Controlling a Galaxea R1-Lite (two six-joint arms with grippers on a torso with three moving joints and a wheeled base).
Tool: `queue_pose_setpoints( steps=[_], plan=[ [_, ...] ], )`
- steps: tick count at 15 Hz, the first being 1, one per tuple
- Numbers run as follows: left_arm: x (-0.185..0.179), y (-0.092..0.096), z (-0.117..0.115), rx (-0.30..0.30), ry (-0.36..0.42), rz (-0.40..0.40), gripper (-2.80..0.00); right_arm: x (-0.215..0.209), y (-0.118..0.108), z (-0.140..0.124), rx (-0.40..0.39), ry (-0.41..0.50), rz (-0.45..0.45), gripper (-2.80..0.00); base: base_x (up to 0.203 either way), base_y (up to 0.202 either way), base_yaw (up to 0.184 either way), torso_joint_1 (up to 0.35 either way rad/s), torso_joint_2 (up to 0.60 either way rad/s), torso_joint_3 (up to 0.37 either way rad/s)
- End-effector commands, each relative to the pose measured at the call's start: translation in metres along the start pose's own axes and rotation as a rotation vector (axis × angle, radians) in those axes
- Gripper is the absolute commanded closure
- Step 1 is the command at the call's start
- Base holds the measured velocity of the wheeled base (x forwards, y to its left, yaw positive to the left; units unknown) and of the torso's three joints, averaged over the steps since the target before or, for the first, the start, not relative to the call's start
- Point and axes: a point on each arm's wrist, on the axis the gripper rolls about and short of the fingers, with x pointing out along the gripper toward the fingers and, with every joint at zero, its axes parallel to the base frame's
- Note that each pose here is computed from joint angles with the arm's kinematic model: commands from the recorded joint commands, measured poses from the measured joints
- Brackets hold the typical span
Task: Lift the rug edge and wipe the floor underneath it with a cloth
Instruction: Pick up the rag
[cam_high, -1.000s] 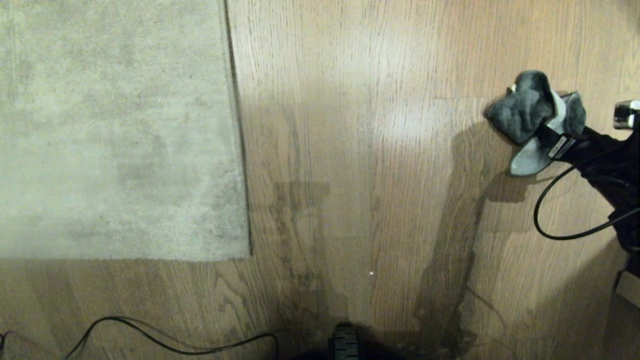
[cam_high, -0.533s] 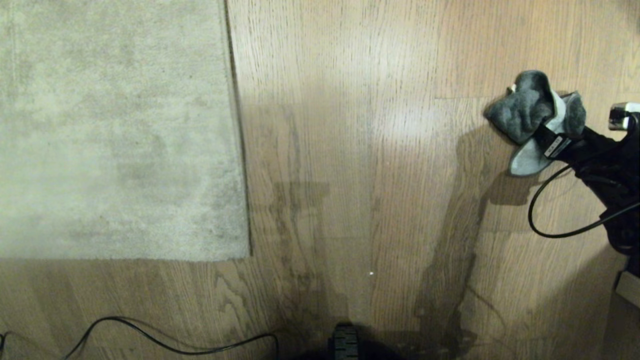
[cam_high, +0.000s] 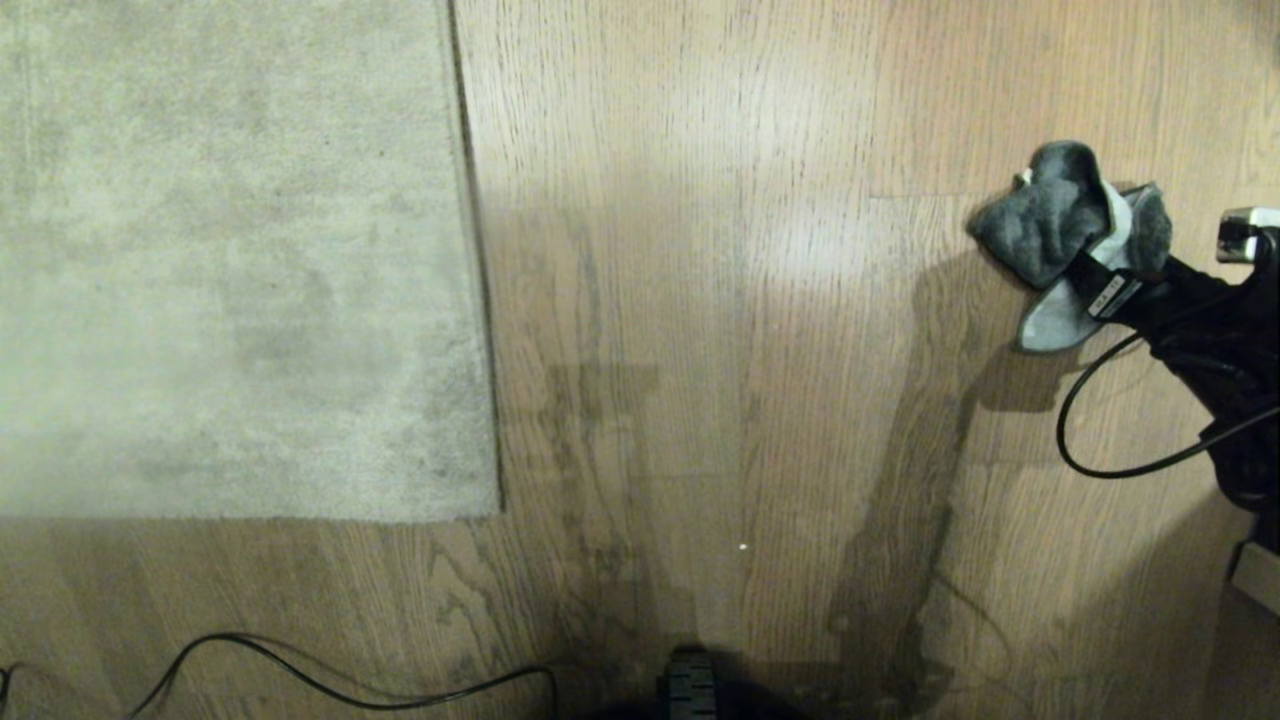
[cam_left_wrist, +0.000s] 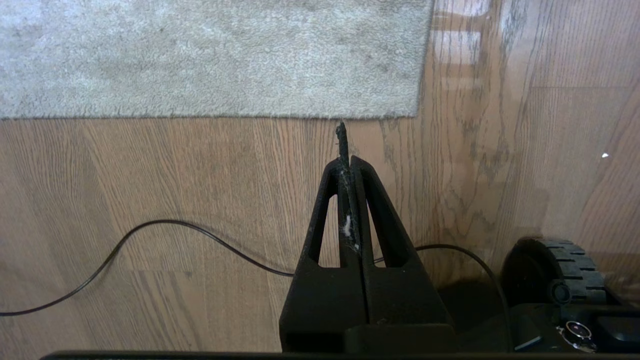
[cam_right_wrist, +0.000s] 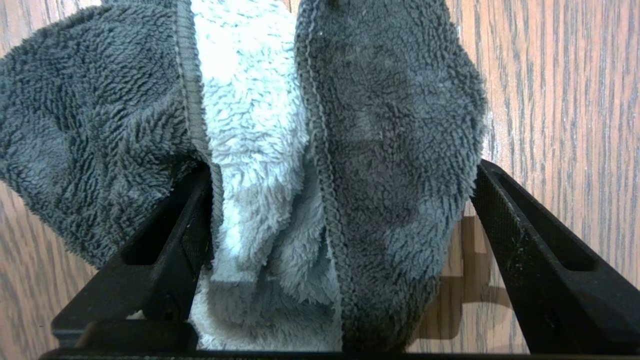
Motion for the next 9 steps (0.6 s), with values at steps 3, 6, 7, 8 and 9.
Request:
queue_pose_setpoints(
  steps=[3, 6, 7, 8, 9],
  plan=[
    [0.0000, 0.0000, 0.0000, 0.000, 0.000, 0.001, 0.00, -0.0036, 0.0011, 0.0027, -0.001, -0.011, 0.003, -2.80, 0.000, 0.000, 0.000, 0.000, 0.00, 0.000],
    [0.0001, 0.0000, 0.0000, 0.000, 0.002, 0.001, 0.00, -0.0040, 0.0011, 0.0025, -0.005, -0.010, 0.003, -2.80, 0.000, 0.000, 0.000, 0.000, 0.00, 0.000],
    [0.0001, 0.0000, 0.0000, 0.000, 0.002, 0.001, 0.00, -0.0040, 0.0011, 0.0024, -0.009, -0.009, 0.003, -2.80, 0.000, 0.000, 0.000, 0.000, 0.00, 0.000],
    [0.0001, 0.0000, 0.0000, 0.000, 0.002, 0.001, 0.00, -0.0039, 0.0011, 0.0018, -0.008, -0.008, 0.006, -2.80, 0.000, 0.000, 0.000, 0.000, 0.00, 0.000],
    [0.0001, 0.0000, 0.0000, 0.000, 0.002, 0.001, 0.00, -0.0039, 0.0013, 0.0018, -0.008, -0.006, 0.015, -2.80, 0.000, 0.000, 0.000, 0.000, 0.00, 0.000]
  ],
)
